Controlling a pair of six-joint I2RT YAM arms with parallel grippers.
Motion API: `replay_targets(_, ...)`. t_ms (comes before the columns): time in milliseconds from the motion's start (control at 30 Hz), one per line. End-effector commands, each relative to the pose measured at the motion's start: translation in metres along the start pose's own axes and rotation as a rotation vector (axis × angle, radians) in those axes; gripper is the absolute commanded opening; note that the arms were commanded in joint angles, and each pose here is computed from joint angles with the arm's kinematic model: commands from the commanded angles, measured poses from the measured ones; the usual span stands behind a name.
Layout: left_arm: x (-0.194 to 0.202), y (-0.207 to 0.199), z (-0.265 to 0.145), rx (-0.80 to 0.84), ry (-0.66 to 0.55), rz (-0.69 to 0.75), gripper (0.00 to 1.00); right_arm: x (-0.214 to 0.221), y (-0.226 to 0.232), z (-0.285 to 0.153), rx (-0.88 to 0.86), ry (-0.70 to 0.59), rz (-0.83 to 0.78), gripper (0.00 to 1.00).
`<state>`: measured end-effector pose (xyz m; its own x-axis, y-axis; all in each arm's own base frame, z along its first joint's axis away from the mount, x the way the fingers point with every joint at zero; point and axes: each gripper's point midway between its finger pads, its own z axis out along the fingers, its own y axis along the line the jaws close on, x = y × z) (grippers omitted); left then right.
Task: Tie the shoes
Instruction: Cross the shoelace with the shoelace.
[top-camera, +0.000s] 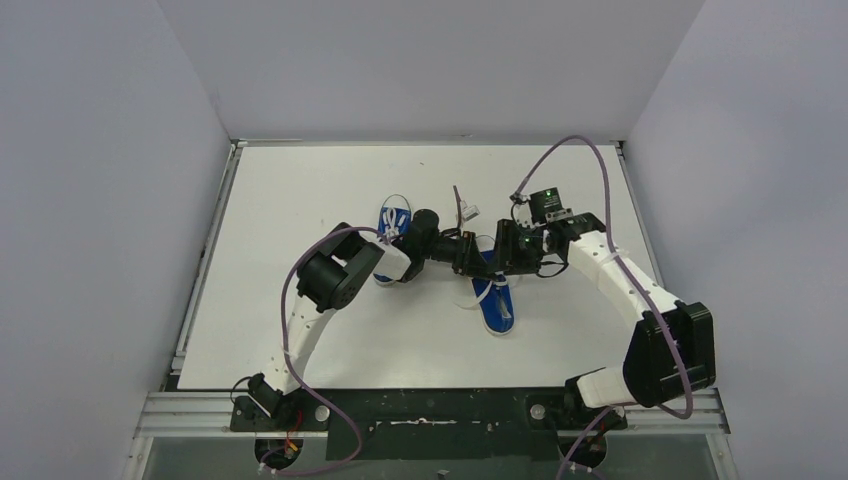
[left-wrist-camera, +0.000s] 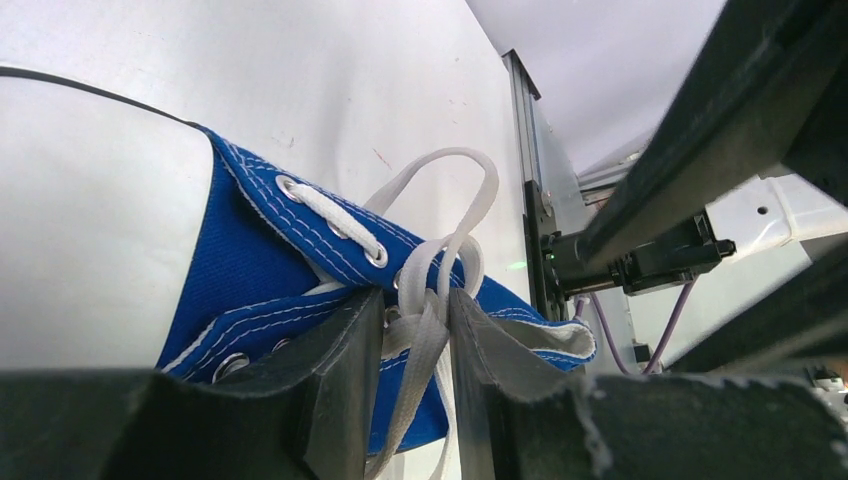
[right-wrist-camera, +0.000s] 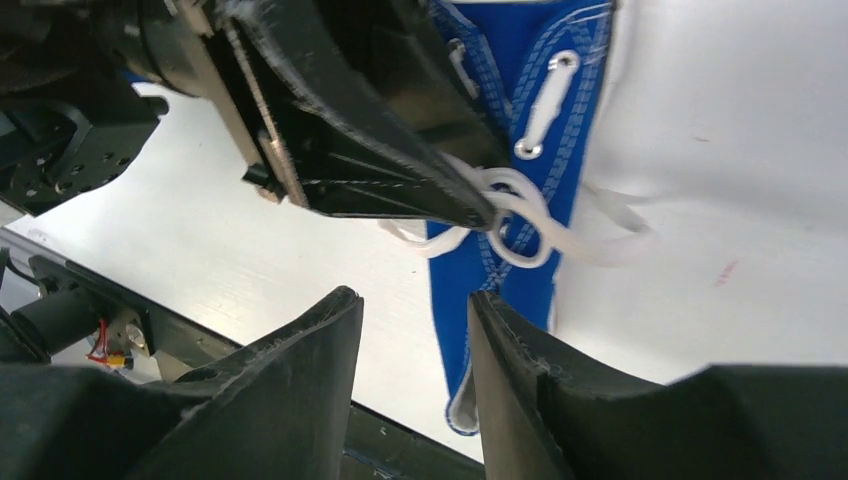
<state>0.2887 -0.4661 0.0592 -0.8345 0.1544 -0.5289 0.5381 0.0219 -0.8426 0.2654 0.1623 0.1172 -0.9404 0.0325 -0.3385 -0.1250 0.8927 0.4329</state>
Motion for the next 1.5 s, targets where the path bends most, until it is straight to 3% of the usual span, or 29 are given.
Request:
replay_targets(0, 0.017, 0.026, 0.0, -0.062, 0.001, -0.027, 0.29, -0.025, -0.016, -0.023, 0.018, -0.079, -0.024, 0.44)
replay_targets(233, 0.02, 0.021, 0.0, -0.046, 0.032, -0.014, 0.28, -0.043, -0.068, -0.004, 0.023, -0.035, -0.025, 0.39)
replay_targets(433, 0.019, 0.017, -0.005, -0.07, 0.042, 0.014, 0.27, -0.035, -0.053, 0.013, -0.111, -0.004, 0.003, 0.33)
replay_targets(700, 0.018, 0.013, -0.004, -0.09, 0.076, 0.049, 0.26, -0.021, -0.051, 0.02, -0.152, 0.0, 0.025, 0.4)
replay_targets(1033, 0.021, 0.012, -0.002, -0.111, 0.117, 0.073, 0.25, -0.019, -0.05, 0.027, -0.146, 0.006, 0.02, 0.39)
replay_targets(1267, 0.017, 0.009, -0.002, -0.135, 0.13, 0.09, 0.24, -0.016, -0.05, 0.033, -0.12, 0.027, -0.013, 0.31)
replay_targets(1367, 0.012, 0.007, -0.003, -0.145, 0.13, 0.102, 0.24, -0.014, -0.048, 0.031, -0.107, 0.034, -0.035, 0.23)
replay_targets(1467, 0.006, 0.001, -0.004, -0.146, 0.126, 0.108, 0.26, -0.012, -0.05, 0.03, -0.089, 0.033, -0.069, 0.06)
